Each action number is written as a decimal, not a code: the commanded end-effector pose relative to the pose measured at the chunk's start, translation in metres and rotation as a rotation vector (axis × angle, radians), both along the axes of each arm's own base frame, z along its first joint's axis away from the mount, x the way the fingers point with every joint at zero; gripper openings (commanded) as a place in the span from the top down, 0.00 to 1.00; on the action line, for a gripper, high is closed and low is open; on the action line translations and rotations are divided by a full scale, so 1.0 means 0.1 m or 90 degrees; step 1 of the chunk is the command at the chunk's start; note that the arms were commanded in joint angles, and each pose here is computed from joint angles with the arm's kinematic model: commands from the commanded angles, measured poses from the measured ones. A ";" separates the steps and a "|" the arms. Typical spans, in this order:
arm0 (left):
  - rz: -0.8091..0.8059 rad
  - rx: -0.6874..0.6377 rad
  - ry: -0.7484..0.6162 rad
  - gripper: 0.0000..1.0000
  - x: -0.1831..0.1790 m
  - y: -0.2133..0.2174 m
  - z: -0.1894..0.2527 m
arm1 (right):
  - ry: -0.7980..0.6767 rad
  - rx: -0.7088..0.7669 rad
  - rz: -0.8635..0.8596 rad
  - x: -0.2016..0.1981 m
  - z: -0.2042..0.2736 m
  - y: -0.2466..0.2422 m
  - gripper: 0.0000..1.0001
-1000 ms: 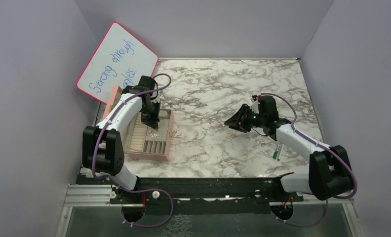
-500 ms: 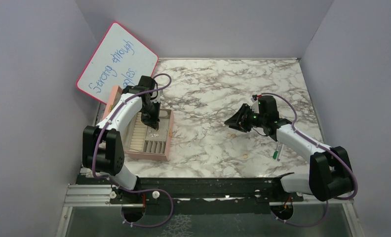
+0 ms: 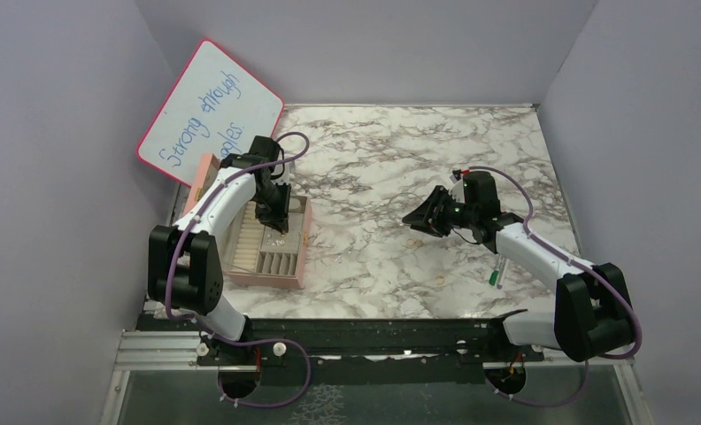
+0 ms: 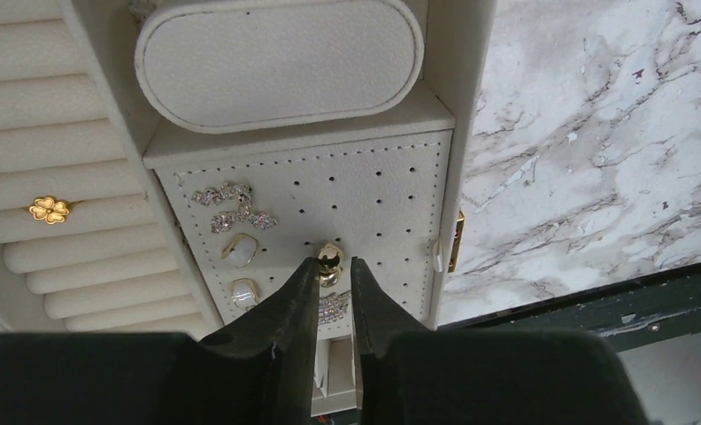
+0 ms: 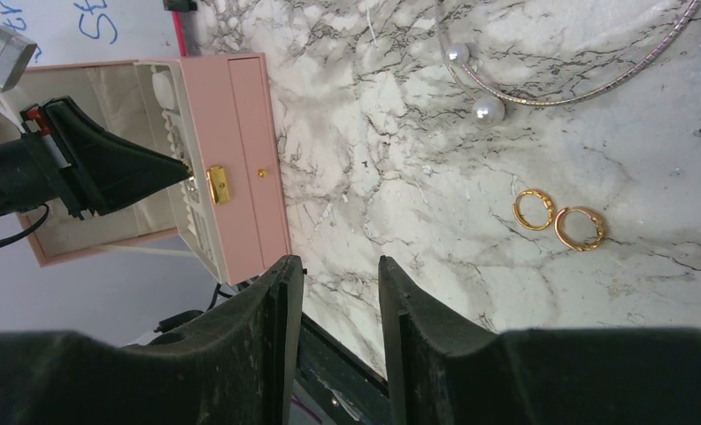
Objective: Organize the mixed jewelry
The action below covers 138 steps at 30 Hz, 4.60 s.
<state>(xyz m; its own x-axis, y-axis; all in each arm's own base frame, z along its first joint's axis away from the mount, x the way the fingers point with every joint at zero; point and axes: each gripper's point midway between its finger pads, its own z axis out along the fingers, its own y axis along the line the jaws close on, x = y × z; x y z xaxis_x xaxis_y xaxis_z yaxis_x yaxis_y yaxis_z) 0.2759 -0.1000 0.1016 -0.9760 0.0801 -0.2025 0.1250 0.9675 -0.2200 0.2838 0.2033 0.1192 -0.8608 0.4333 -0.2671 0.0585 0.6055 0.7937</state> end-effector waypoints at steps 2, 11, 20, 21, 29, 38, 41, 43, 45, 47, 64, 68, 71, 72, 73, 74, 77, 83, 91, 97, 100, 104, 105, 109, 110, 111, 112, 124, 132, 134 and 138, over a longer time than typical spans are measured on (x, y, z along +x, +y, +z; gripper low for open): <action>-0.014 -0.025 -0.011 0.79 0.02 -0.09 0.07 | -0.017 -0.010 -0.007 0.02 0.04 -0.04 0.59; -0.014 -0.030 -0.020 0.79 0.01 -0.10 0.11 | -0.016 -0.012 -0.008 0.01 0.03 -0.04 0.59; -0.003 -0.002 -0.040 0.79 0.05 -0.01 0.18 | -0.018 -0.011 -0.008 0.01 0.04 -0.05 0.59; -0.001 0.004 -0.042 0.78 0.05 0.00 0.18 | -0.018 -0.012 -0.008 0.01 0.04 -0.05 0.59; 0.005 0.021 -0.053 0.71 0.09 0.05 0.20 | -0.018 -0.013 -0.009 0.00 0.03 -0.05 0.59; 0.008 0.040 -0.041 0.81 0.07 0.10 0.12 | -0.018 -0.015 -0.010 0.01 0.02 -0.06 0.59; -0.001 0.015 -0.034 0.79 0.05 0.03 0.10 | -0.019 -0.015 -0.011 0.01 0.02 -0.06 0.59; -0.003 0.005 -0.032 0.78 0.05 0.00 0.10 | -0.019 -0.015 -0.011 0.01 0.02 -0.06 0.59; -0.004 -0.001 -0.029 0.78 0.05 -0.02 0.09 | -0.020 -0.014 -0.011 0.01 0.03 -0.06 0.59; -0.002 0.001 -0.026 0.78 0.05 -0.01 0.07 | -0.020 -0.015 -0.012 0.01 0.03 -0.06 0.59; -0.003 0.007 -0.014 0.71 0.01 0.00 -0.01 | -0.020 -0.013 -0.012 0.02 0.03 -0.06 0.59; -0.004 0.005 -0.013 0.72 0.01 0.00 -0.01 | -0.021 -0.012 -0.012 0.02 0.04 -0.05 0.59; -0.007 -0.005 -0.009 0.74 0.00 -0.03 -0.03 | -0.020 -0.013 -0.013 0.02 0.03 -0.06 0.59; -0.008 -0.007 -0.008 0.75 -0.01 -0.04 -0.03 | -0.020 -0.013 -0.013 0.02 0.03 -0.06 0.59; -0.009 -0.008 -0.009 0.76 0.00 -0.04 -0.03 | -0.020 -0.014 -0.013 0.02 0.03 -0.06 0.59; -0.009 -0.007 -0.009 0.77 0.00 -0.04 -0.03 | -0.020 -0.014 -0.012 0.01 0.03 -0.06 0.59; -0.010 -0.011 -0.006 0.79 -0.01 -0.05 -0.03 | -0.020 -0.014 -0.014 0.02 0.03 -0.06 0.59; -0.016 -0.032 -0.014 0.80 0.00 -0.11 0.02 | -0.020 -0.014 -0.014 0.02 0.03 -0.06 0.59; -0.011 -0.014 -0.028 0.75 0.02 -0.05 0.07 | -0.020 -0.016 -0.016 0.02 0.02 -0.07 0.59; -0.015 -0.042 -0.070 0.69 0.04 -0.11 0.29 | -0.023 -0.037 -0.020 0.00 0.02 -0.11 0.59; -0.033 -0.072 -0.113 0.66 0.08 -0.18 0.47 | -0.022 -0.060 -0.027 -0.02 0.00 -0.17 0.59; -0.036 -0.084 -0.192 0.60 0.14 -0.18 0.76 | -0.032 -0.109 -0.044 -0.05 -0.02 -0.31 0.58; -0.032 -0.083 -0.211 0.58 0.15 -0.17 0.82 | -0.035 -0.129 -0.050 -0.05 -0.03 -0.36 0.58; -0.008 -0.065 -0.294 0.47 0.17 -0.07 1.04 | -0.044 -0.219 -0.061 -0.10 -0.08 -0.59 0.56; -0.002 -0.062 -0.313 0.43 0.16 -0.05 1.09 | -0.044 -0.244 -0.061 -0.11 -0.09 -0.65 0.56; 0.005 -0.059 -0.331 0.38 0.15 -0.02 1.13 | -0.033 -0.272 -0.059 -0.16 -0.13 -0.72 0.56; 0.012 -0.060 -0.348 0.34 0.14 0.00 1.18 | -0.028 -0.297 -0.056 -0.18 -0.15 -0.78 0.55; 0.059 -0.165 -0.536 0.01 0.07 -0.08 1.74 | 0.084 -0.393 -0.030 -0.57 -0.49 -1.03 0.57; 0.058 -0.196 -0.580 0.01 0.03 -0.11 1.88 | 0.148 -0.391 -0.047 -0.83 -0.75 -1.00 0.61; 0.043 -0.201 -0.585 0.01 0.01 -0.14 1.88 | 0.153 -0.396 -0.051 -0.87 -0.80 -1.00 0.61; 0.003 -0.243 -0.558 0.01 -0.04 -0.29 1.80 | 0.155 -0.404 -0.052 -0.92 -0.84 -0.98 0.59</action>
<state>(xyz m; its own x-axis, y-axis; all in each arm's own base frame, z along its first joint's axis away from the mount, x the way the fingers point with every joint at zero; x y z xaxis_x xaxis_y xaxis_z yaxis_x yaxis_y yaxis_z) 0.2770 -0.1103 0.2810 -0.4604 -0.1497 -0.8750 0.2984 0.9022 -0.3113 0.1968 0.1099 0.0385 -0.9115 0.2970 -0.2844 0.2177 0.9353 0.2791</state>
